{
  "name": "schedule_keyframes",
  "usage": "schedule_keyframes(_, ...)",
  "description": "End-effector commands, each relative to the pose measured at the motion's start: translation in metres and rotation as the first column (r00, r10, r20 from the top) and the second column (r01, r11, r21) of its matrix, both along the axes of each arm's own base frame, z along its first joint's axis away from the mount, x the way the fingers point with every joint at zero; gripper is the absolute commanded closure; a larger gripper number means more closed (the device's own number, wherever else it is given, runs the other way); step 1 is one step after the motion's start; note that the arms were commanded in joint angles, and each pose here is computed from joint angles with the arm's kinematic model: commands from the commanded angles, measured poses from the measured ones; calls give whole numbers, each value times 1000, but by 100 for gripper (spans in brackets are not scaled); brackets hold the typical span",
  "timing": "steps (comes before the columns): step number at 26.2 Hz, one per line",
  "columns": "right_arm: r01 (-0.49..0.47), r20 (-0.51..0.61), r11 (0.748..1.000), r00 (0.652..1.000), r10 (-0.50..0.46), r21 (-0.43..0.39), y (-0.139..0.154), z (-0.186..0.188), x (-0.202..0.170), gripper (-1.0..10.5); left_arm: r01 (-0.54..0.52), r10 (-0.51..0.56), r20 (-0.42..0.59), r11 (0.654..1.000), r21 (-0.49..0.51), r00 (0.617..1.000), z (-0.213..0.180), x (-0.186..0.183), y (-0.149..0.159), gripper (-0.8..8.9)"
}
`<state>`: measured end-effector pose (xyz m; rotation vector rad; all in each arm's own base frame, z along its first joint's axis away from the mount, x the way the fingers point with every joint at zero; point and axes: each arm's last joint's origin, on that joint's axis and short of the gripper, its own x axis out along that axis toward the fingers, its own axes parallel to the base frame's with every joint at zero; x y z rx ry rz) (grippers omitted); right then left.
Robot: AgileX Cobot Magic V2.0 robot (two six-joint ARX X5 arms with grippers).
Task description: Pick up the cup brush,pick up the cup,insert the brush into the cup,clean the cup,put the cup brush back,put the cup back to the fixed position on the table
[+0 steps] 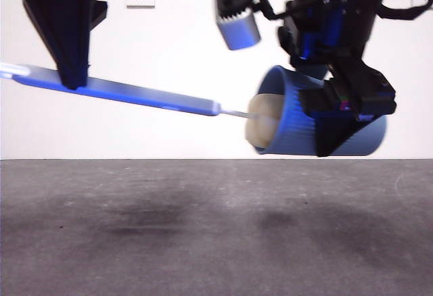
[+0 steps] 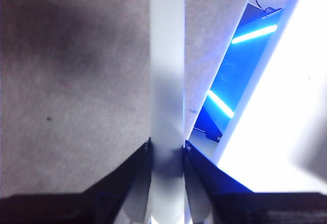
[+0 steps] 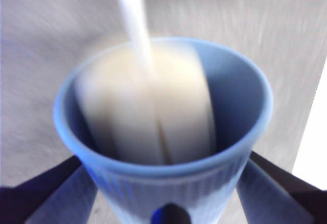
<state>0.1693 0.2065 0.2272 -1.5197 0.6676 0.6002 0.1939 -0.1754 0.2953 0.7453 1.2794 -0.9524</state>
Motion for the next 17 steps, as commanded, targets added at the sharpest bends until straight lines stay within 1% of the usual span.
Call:
schedule_keyframes(1, 88, 15, 994, 996, -89, 61, -10, 5, 6, 959, -18, 18, -13, 1000, 15, 1000, -1, 2, 6, 821)
schedule_keyframes(5, 174, 41, 975, 983, -181, 137, -26, 18, 12, 959, -54, 54, -5, 999, 7, 999, 2, 6, 14, 821)
schedule_keyframes(8, 237, 63, 949, 965, -255, 210, -41, 30, 15, 959, -83, 83, 3, 997, -2, 997, 3, 11, 20, 821)
schedule_keyframes(11, 303, 82, 905, 937, -341, 300, -56, 43, 17, 959, -136, 136, 8, 991, -19, 991, 4, 17, 27, 821)
schedule_keyframes(14, 347, 98, 842, 902, -420, 413, -69, 56, 16, 959, -220, 221, 10, 974, -56, 975, 5, 24, 32, 821)
schedule_keyframes(16, 357, 109, 795, 880, -462, 491, -76, 66, 13, 959, -272, 273, -5, 956, -113, 962, 6, 30, 34, 821)
schedule_keyframes(17, 355, 113, 776, 872, -475, 521, -78, 70, 11, 959, -295, 297, -7, 945, -138, 955, 6, 33, 35, 821)
